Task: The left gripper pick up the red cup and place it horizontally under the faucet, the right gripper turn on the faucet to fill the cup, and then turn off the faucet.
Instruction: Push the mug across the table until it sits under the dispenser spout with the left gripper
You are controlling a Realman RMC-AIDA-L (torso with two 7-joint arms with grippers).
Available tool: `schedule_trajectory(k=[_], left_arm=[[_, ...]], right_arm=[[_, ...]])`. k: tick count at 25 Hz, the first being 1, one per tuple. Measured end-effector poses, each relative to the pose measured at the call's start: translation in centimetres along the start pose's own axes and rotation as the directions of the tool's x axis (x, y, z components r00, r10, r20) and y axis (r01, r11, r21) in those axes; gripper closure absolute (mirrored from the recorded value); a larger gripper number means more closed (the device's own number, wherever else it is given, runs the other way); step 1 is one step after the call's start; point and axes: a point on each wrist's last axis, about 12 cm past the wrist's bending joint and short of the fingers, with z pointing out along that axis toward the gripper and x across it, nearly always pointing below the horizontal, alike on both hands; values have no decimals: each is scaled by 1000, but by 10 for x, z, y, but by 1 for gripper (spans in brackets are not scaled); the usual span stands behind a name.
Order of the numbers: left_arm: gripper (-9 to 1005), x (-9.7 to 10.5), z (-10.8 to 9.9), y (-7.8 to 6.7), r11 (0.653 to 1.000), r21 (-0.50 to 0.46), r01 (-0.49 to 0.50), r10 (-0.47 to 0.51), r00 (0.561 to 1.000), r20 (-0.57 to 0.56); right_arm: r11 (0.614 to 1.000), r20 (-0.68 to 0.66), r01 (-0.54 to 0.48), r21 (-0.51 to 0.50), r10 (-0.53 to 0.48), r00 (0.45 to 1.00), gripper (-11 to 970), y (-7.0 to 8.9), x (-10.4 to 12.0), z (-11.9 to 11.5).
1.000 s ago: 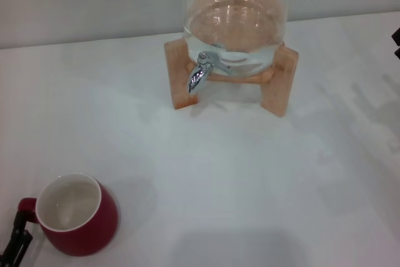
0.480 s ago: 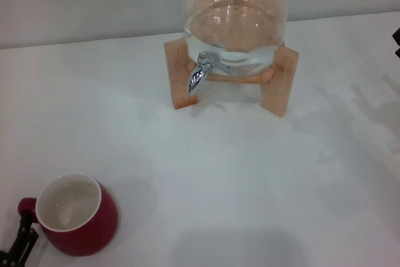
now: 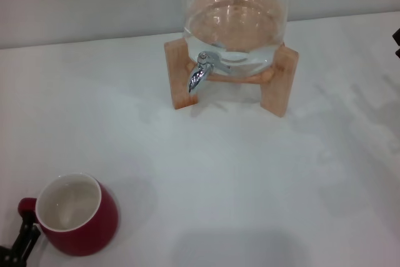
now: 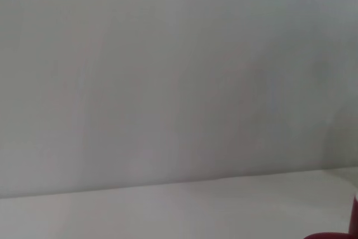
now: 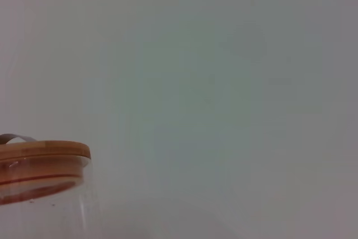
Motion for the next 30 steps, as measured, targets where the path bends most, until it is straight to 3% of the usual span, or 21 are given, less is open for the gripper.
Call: schedule_trajectory(k=[30], left_arm=[[131,-3,9,2,1000,19,-15,15,1000,12]], right_arm=[[1000,5,0,-4,0,1000,101,0,-1,0]])
